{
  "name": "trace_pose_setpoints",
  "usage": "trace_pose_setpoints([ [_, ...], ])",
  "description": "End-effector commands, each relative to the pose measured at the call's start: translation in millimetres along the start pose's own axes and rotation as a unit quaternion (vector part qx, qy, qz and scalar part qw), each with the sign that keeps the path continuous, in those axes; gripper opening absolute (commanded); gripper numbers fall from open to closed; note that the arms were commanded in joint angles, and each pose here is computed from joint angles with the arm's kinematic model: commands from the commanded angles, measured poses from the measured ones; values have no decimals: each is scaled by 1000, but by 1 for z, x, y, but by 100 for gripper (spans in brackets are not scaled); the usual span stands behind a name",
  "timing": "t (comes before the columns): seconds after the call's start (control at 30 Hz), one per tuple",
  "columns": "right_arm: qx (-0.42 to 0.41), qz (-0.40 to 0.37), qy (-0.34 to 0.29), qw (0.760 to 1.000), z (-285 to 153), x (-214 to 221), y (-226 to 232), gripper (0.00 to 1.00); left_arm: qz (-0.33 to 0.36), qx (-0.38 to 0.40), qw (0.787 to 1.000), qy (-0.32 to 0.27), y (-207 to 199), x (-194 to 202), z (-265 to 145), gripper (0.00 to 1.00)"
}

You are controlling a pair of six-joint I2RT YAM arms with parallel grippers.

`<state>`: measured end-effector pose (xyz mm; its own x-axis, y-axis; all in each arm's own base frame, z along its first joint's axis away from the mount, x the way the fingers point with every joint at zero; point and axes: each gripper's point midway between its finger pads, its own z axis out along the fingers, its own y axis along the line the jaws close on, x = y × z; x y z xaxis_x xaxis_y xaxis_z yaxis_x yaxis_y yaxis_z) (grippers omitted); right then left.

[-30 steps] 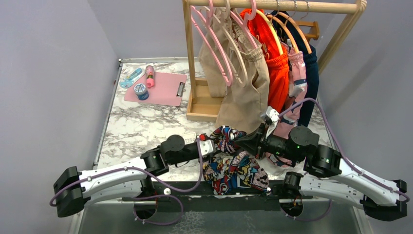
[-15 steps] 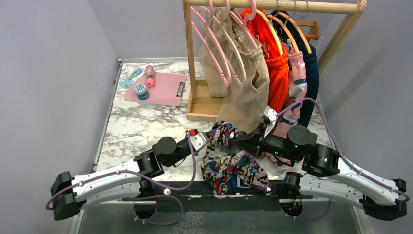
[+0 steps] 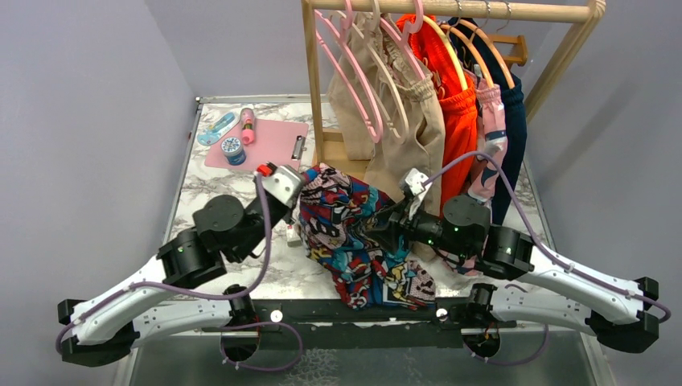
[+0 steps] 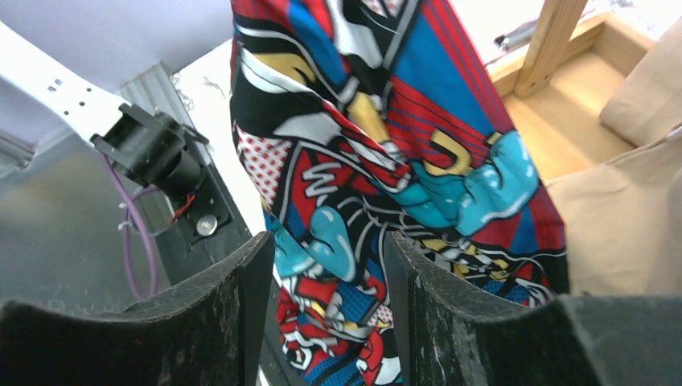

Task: Place the shorts on the hanger
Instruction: Adjust the shorts at the center of the board.

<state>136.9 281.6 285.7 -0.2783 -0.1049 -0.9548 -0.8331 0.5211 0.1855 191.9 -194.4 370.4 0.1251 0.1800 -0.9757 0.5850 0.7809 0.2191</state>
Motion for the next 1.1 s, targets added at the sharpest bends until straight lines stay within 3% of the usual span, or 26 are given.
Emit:
trace_pose_setpoints([
  [0.0, 19, -32, -64, 997, -9, -47, -4, 57, -20, -25, 999, 26, 20, -20, -14, 0],
  [0.2, 36, -36, -44, 998, -15, -39, -11, 57, -55, -7, 995, 78, -3, -3, 3, 0],
  [0.43, 91, 1, 13, 996, -12, 3, -31, 57, -40, -3, 983, 178, -40, 83, 31, 0],
  [0.67, 101, 10, 37, 994, -11, 34, -38, 59, -73, 9, 971, 226, -63, 150, 47, 0],
  [1.07, 21, 64, 30, 997, 20, 41, -5, 52, -243, -3, 942, 231, -41, 166, 66, 0],
])
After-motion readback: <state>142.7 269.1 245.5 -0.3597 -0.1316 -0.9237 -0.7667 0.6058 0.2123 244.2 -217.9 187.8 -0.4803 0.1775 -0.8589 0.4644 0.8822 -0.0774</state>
